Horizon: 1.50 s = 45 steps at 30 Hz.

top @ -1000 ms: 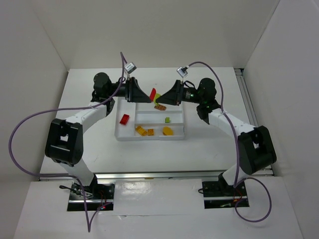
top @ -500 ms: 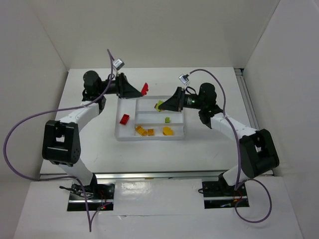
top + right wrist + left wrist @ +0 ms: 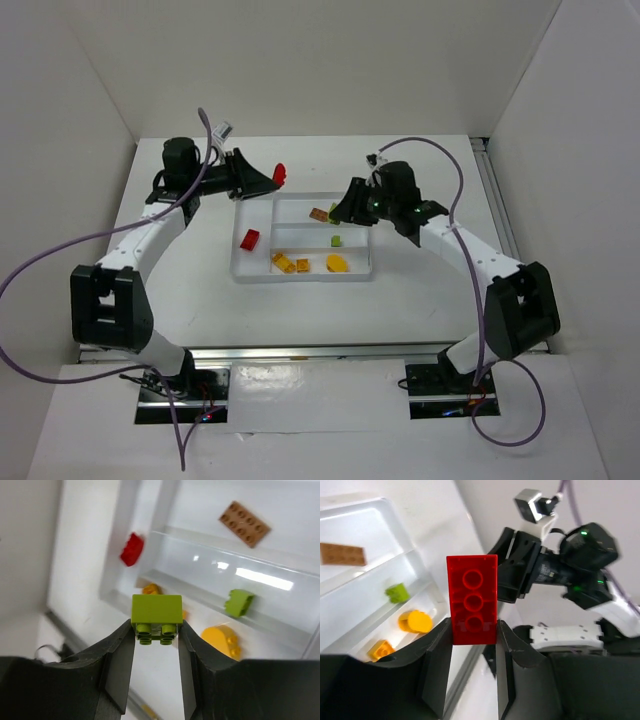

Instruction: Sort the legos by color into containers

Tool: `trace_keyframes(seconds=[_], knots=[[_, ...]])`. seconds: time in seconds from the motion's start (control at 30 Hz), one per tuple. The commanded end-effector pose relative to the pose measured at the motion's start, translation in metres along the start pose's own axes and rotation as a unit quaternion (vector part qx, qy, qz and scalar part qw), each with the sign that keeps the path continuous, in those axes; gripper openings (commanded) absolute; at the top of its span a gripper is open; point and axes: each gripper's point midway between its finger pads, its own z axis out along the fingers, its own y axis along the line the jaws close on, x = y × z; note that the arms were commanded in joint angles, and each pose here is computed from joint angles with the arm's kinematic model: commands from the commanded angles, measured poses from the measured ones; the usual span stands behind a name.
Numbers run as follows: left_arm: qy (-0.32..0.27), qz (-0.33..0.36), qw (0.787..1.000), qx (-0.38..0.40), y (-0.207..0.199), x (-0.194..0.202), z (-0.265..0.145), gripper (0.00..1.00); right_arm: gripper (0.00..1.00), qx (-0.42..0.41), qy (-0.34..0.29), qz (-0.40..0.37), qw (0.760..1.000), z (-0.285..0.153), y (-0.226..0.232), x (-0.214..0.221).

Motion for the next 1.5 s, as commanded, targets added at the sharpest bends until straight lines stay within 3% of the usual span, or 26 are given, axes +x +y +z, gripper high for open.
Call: trace_keyframes(seconds=[0.0, 0.17, 0.37, 0.67, 0.77, 0.9, 1.03, 1.07, 1.27, 1.3, 1.47], knots=[[-0.02, 0.049, 0.994, -0.093, 0.005, 0.012, -0.018, 0.0, 0.04, 0.186, 0.014, -0.046, 0.981, 0.008, -0.052, 0.014], [-0.064, 0.056, 0.977, -0.193, 0.015, 0.004, -0.041, 0.0, 0.04, 0.185, 0.037, -0.083, 0.979, 0.044, -0.03, 0.035], [-0.058, 0.056, 0.957, -0.277, 0.038, 0.014, -0.06, 0.0, 0.04, 0.205, 0.049, -0.091, 0.973, 0.077, -0.032, 0.048], [-0.019, 0.029, 0.955, -0.295, 0.073, 0.055, -0.061, 0.0, 0.09, 0.218, 0.043, -0.097, 0.97, 0.097, -0.034, 0.042], [-0.009, 0.025, 0.943, -0.333, 0.088, 0.066, -0.068, 0.0, 0.16, 0.224, 0.053, -0.096, 0.968, 0.101, -0.04, 0.048], [-0.005, 0.018, 0.931, -0.365, 0.106, 0.075, -0.073, 0.0, 0.41, 0.23, 0.062, -0.095, 0.967, 0.104, -0.042, 0.05], [0.004, 0.005, 0.926, -0.377, 0.118, 0.085, -0.072, 0.0, 0.82, 0.227, 0.058, -0.096, 0.967, 0.102, -0.038, 0.046], [0.002, 0.006, 0.928, -0.373, 0.116, 0.084, -0.068, 0.0, 0.86, 0.226, 0.051, -0.093, 0.968, 0.098, -0.037, 0.039], [0.003, -0.002, 0.914, -0.405, 0.132, 0.07, -0.063, 0.0, 0.9, 0.271, -0.004, -0.09, 0.958, 0.067, -0.038, 0.013], [0.001, -0.001, 0.911, -0.412, 0.137, 0.061, -0.059, 0.0, 0.9, 0.282, -0.035, -0.093, 0.954, 0.051, -0.034, -0.001], [-0.013, -0.015, 0.889, -0.458, 0.167, 0.043, -0.047, 0.0, 0.91, 0.292, -0.069, -0.083, 0.95, 0.004, -0.041, -0.003]])
